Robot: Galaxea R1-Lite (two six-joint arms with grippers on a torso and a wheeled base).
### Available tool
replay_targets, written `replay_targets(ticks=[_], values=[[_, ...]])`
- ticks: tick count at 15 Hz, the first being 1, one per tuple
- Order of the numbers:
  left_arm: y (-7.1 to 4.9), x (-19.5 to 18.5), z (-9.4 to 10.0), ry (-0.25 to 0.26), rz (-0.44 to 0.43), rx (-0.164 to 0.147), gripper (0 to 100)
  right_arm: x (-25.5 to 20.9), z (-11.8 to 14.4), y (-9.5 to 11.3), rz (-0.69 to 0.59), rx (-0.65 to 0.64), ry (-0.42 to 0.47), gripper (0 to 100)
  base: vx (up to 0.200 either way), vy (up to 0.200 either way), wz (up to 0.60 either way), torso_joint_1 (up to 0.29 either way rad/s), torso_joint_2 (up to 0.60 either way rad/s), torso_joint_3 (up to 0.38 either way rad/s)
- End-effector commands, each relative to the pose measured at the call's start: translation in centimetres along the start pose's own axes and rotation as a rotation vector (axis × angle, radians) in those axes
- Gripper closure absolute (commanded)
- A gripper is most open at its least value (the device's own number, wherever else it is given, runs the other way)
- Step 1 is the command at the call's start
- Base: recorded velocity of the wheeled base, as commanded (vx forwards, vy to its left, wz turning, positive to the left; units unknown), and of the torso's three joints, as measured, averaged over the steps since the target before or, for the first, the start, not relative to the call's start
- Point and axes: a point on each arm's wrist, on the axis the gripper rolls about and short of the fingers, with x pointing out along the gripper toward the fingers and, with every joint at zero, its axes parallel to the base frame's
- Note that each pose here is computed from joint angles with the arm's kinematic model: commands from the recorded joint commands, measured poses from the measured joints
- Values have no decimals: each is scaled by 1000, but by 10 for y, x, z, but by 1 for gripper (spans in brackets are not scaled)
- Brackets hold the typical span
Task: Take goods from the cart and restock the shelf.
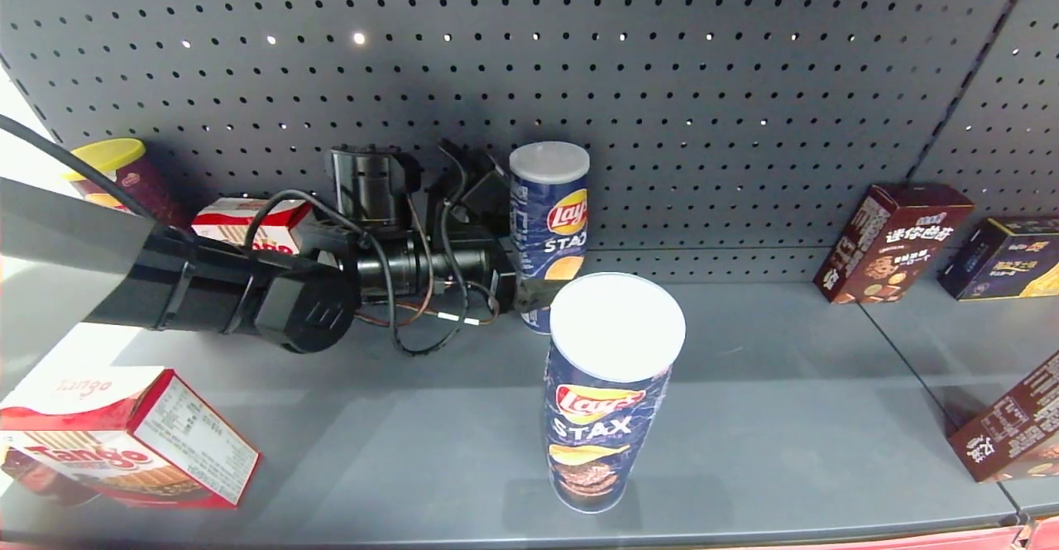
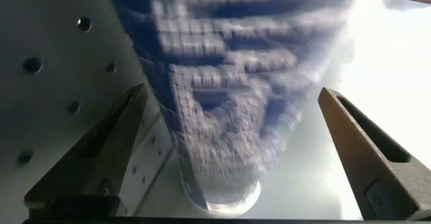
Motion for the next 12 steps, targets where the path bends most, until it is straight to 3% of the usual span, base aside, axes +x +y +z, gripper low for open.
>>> replay_targets(ticks=[1, 4, 7, 10, 12], values=[[-16, -27, 19, -25, 13, 23, 0, 0, 0, 0, 0, -1, 1, 0, 0, 0, 0, 0, 0, 0], [-36, -55, 34, -23, 78, 35, 0, 0, 0, 0, 0, -1, 1, 0, 0, 0, 0, 0, 0, 0], [-54, -76, 38, 33, 260, 27, 0, 0, 0, 0, 0, -1, 1, 0, 0, 0, 0, 0, 0, 0], [-54, -80, 36, 86, 435, 23, 0, 0, 0, 0, 0, -1, 1, 0, 0, 0, 0, 0, 0, 0], [-48, -78, 33, 136, 555, 42, 0, 0, 0, 0, 0, -1, 1, 0, 0, 0, 0, 0, 0, 0]])
